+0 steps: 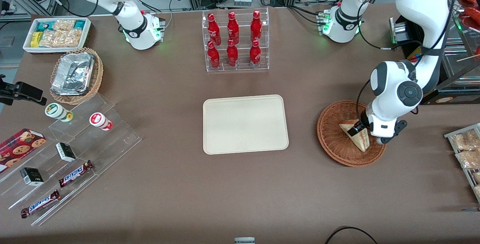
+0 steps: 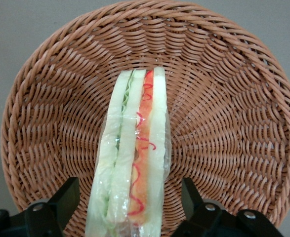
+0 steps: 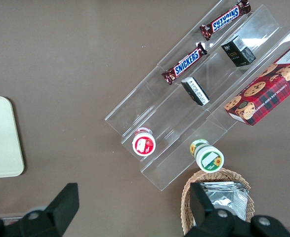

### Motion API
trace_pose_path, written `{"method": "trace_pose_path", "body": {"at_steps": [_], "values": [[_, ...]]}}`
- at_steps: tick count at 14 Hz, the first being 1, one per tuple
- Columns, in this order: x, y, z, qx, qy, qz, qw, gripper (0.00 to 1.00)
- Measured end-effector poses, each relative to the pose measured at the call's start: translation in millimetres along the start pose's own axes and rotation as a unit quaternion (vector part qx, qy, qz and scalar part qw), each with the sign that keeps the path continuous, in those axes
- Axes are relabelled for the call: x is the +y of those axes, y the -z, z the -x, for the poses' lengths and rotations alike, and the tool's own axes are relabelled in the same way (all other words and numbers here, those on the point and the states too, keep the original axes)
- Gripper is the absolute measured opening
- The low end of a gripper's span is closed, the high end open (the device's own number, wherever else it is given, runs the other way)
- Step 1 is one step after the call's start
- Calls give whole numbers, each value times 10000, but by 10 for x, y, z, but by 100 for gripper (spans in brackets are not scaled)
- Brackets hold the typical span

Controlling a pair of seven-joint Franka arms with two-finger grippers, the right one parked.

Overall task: Place sandwich from basket to tray
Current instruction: 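Close the left gripper on the wrapped sandwich, then lift the sandwich and carry it with the left gripper over the beige tray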

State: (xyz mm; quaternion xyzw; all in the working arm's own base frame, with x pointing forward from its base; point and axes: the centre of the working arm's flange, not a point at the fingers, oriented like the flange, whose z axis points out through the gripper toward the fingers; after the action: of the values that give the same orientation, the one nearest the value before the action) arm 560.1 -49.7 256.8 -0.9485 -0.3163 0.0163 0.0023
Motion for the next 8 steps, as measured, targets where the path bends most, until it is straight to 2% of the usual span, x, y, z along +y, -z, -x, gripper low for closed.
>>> {"method": "trace_pose_path", "body": {"at_steps": [4, 8], "values": [[64, 108, -61, 52, -17, 46, 10000, 43], [184, 225, -20, -98, -120, -68, 9999, 24]]}}
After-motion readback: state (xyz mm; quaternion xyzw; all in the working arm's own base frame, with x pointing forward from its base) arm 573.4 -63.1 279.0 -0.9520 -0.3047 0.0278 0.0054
